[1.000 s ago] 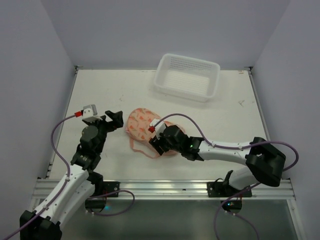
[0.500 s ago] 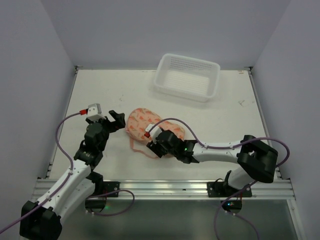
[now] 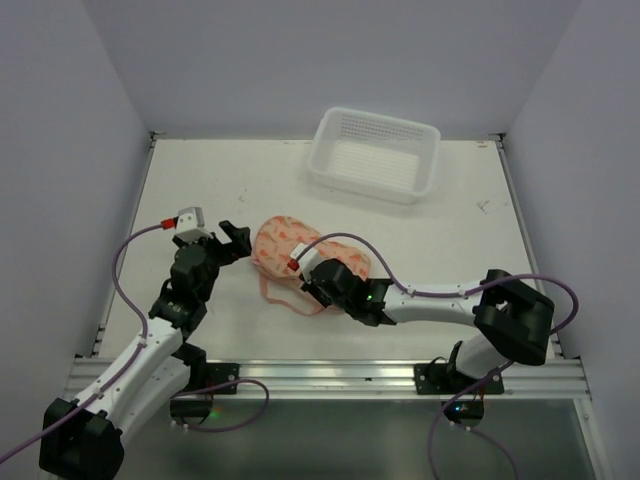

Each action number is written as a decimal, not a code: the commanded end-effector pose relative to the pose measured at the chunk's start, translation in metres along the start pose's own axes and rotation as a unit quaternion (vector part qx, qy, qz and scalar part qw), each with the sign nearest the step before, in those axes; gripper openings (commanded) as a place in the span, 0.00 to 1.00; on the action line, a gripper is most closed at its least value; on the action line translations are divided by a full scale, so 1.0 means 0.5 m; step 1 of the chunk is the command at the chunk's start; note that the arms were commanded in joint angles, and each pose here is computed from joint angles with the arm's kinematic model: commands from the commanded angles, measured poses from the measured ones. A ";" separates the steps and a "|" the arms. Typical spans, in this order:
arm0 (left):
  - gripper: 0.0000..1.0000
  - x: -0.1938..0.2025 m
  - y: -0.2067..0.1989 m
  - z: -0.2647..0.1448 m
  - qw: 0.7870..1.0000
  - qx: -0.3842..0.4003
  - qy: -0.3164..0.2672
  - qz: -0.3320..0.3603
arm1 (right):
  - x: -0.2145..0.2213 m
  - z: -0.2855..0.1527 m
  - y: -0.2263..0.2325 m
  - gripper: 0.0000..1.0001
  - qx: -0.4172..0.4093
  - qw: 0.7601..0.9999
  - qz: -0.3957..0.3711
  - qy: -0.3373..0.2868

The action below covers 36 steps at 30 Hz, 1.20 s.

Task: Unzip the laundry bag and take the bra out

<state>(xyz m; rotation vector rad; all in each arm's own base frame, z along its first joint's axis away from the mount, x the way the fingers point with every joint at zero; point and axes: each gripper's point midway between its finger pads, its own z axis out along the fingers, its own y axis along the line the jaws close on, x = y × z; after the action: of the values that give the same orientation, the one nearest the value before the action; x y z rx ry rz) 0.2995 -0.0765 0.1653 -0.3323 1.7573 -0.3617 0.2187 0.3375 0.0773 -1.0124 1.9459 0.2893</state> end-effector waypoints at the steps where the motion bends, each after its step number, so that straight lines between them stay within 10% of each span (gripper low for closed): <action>1: 1.00 -0.038 -0.010 0.002 0.999 0.003 -0.031 -0.011 | -0.076 -0.025 -0.002 0.00 0.000 0.998 0.035 -0.045; 17: 1.00 -0.053 -0.007 -0.010 0.999 0.001 -0.048 -0.019 | -0.241 -0.116 -0.200 0.00 0.044 0.977 0.193 -0.083; 32: 1.00 -0.048 -0.007 -0.006 0.999 0.001 -0.043 -0.016 | -0.033 -0.056 -0.316 0.00 0.073 0.947 0.311 0.029; 36: 1.00 -0.047 -0.004 -0.006 0.999 -0.002 -0.043 -0.016 | 0.013 -0.047 -0.342 0.26 0.107 0.939 0.322 0.059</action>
<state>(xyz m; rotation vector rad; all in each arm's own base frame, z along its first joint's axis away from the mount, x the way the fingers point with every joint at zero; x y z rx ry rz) 0.2978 -0.0734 0.1762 -0.3426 1.7176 -0.3649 0.3311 0.2210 0.1266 -0.2685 2.2824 0.4046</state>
